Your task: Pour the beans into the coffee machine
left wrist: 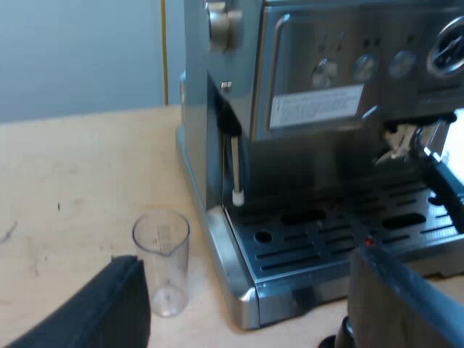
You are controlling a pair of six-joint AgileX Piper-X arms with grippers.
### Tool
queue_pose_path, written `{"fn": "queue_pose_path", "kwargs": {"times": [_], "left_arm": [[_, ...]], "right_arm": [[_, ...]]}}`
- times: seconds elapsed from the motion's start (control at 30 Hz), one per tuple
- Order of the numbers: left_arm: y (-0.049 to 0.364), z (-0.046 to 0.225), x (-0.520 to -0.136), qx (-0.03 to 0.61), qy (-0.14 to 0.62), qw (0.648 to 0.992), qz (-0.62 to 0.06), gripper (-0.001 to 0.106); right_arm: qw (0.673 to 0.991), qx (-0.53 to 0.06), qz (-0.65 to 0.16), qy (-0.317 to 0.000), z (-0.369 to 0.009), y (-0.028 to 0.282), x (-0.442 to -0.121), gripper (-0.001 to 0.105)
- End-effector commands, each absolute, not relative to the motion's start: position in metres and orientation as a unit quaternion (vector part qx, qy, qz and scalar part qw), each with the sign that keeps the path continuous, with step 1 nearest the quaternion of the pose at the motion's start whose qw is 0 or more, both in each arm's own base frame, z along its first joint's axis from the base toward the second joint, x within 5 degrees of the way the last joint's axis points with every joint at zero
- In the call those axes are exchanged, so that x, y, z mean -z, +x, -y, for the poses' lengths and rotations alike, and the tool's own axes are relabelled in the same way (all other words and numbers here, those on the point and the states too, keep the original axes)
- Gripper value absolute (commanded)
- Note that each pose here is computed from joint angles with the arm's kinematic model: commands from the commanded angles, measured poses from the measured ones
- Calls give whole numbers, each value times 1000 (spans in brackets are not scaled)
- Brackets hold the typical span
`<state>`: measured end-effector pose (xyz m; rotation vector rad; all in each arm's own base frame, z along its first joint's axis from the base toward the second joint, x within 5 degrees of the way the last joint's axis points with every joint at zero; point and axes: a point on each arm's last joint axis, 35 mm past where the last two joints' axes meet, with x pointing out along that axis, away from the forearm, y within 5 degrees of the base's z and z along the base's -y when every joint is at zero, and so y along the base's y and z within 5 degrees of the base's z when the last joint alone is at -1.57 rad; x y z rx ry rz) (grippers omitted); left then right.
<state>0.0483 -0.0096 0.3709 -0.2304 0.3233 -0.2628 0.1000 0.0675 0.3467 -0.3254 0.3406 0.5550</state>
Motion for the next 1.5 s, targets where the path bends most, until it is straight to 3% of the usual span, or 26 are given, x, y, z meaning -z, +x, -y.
{"fn": "queue_pose_path", "kwargs": {"times": [0.03,0.27,0.4,0.7,0.8,0.9,1.13,1.5], "left_arm": [[37,10,-375,137,-114,974,-140,60],[9,12,-381,151,-104,979,-85,60],[-3,12,-382,153,-100,981,-63,60],[-11,13,-381,155,-97,982,-47,60],[-11,13,-381,155,-97,982,-47,60],[-11,13,-381,155,-97,982,-47,60],[-11,13,-381,155,-97,982,-47,60],[-15,13,-378,154,-98,982,-55,60]], "right_arm": [[938,-261,-160,-162,-64,99,-351,79],[950,-191,-205,-138,-47,113,-345,79],[958,-159,-212,-104,-29,119,-345,79],[980,-31,-178,-78,2,102,-356,79],[985,-27,-154,-80,2,90,-361,79],[987,-51,-121,-95,-1,76,-366,79],[988,-105,-51,-97,-7,42,-373,79],[984,-118,-56,-123,-9,6,-359,79]]}}
